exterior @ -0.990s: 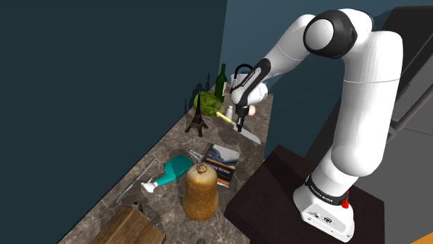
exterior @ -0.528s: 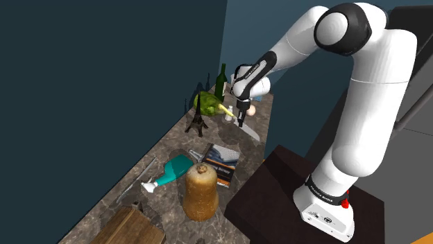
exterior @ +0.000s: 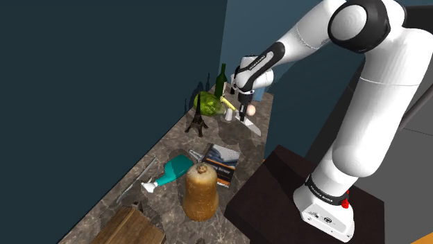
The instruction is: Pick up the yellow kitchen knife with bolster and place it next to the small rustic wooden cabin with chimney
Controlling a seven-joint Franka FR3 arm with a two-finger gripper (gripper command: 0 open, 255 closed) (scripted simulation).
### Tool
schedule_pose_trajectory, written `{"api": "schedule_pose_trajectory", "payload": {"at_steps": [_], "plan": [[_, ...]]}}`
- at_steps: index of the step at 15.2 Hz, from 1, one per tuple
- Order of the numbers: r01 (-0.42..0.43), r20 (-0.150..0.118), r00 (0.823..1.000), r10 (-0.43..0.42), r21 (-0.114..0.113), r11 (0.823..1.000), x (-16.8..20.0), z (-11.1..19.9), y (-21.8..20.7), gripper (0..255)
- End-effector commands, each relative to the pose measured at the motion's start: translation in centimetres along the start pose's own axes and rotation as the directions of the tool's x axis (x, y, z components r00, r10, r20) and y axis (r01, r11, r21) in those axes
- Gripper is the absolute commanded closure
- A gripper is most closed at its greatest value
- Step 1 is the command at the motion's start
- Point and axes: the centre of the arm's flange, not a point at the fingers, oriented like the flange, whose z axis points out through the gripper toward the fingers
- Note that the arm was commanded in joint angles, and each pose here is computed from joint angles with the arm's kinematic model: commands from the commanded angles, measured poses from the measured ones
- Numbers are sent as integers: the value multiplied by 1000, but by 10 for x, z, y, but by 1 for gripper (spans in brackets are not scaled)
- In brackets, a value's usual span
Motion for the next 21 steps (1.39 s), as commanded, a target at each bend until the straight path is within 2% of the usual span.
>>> {"api": "schedule_pose_trajectory", "payload": {"at_steps": [1, 10, 21], "plan": [[0, 0, 1000, 0, 0, 1000, -2, -11, -1, 255], [0, 0, 1000, 0, 0, 1000, -6, -54, -2, 255], [0, 0, 1000, 0, 0, 1000, -7, -50, -147, 255]]}}
